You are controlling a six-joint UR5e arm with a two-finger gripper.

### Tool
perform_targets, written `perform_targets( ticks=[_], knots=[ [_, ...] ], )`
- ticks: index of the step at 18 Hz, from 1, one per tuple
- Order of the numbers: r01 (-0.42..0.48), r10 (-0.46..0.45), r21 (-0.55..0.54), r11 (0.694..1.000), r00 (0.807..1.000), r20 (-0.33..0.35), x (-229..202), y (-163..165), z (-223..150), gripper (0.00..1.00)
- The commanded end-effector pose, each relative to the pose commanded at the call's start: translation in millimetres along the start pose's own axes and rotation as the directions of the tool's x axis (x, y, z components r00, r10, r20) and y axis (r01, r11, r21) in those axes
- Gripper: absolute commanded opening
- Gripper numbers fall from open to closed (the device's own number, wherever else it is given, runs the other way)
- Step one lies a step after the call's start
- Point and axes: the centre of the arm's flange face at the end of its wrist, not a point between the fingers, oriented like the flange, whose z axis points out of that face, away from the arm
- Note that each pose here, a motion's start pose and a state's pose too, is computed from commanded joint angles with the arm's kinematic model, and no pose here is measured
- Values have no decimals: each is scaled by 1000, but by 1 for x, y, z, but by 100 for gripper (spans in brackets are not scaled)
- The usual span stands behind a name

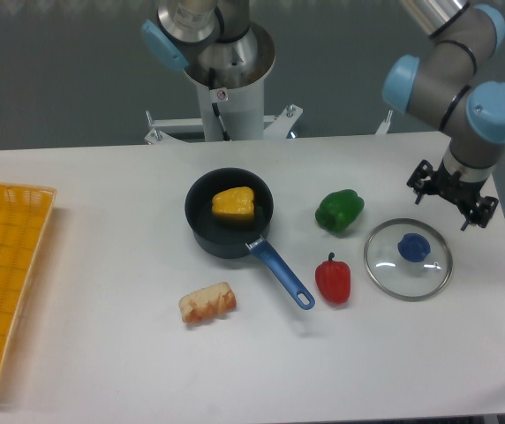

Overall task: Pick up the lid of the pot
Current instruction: 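Lower the open gripper onto the blue knob of the glass lid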

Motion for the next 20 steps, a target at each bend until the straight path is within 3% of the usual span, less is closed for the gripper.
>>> perform_targets(
  ticks=[7, 20],
  knots=[
    [11, -11, 3, 1000, 1000, 2, 3, -35, 19, 100],
    [3, -4, -24, 1000, 999, -32, 14, -36, 39, 100]
  ],
)
